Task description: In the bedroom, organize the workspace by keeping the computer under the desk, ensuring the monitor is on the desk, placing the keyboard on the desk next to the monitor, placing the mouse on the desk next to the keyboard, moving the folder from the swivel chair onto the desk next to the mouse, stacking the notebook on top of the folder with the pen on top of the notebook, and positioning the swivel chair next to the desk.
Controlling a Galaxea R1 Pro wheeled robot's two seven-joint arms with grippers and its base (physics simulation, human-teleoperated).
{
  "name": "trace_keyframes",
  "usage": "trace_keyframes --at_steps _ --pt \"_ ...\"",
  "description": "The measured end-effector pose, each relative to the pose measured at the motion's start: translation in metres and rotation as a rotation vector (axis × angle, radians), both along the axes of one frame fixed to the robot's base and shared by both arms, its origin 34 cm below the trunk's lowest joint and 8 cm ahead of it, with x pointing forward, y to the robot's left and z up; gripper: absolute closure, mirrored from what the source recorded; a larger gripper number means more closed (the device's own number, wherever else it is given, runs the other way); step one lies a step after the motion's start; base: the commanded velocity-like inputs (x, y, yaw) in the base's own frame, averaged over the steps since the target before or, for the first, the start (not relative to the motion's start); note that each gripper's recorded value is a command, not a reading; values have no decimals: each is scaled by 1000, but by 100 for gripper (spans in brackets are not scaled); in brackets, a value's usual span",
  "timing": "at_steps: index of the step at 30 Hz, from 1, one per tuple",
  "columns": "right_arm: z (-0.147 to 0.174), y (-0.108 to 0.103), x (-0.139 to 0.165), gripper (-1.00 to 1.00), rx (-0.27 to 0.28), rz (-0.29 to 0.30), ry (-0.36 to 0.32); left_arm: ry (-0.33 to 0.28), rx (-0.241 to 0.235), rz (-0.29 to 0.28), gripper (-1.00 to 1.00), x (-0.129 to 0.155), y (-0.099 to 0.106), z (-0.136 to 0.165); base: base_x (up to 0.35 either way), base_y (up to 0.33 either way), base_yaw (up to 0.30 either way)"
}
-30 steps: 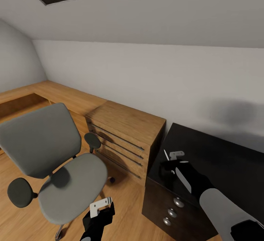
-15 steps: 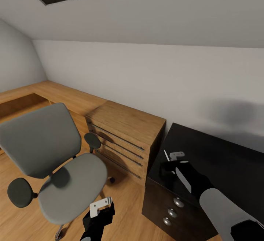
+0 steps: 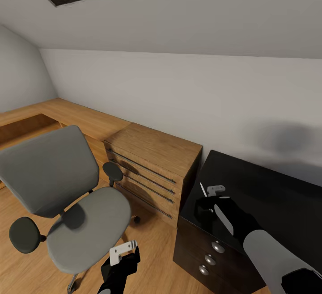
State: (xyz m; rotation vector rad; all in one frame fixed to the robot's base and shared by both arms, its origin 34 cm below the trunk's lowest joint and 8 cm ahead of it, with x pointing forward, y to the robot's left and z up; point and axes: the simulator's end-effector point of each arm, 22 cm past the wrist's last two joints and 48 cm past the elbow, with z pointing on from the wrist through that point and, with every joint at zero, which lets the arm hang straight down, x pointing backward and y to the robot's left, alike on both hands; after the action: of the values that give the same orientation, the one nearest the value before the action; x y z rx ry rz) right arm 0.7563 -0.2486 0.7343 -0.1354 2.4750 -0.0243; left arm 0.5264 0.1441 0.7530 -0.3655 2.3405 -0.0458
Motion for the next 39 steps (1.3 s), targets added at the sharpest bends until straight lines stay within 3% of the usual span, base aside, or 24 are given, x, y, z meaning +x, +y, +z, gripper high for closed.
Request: trace_keyframes --at_steps 17,18,39 --pt "-2 -1 -3 -100 -1 -1 17 0 0 0 -100 0 0 0 0 0 0" --pt "-2 -1 -3 100 -1 -1 17 0 0 0 -100 0 0 0 0 0 0" --pt "-1 -1 -2 100 0 -1 16 0 0 0 -100 0 0 0 0 0 0"
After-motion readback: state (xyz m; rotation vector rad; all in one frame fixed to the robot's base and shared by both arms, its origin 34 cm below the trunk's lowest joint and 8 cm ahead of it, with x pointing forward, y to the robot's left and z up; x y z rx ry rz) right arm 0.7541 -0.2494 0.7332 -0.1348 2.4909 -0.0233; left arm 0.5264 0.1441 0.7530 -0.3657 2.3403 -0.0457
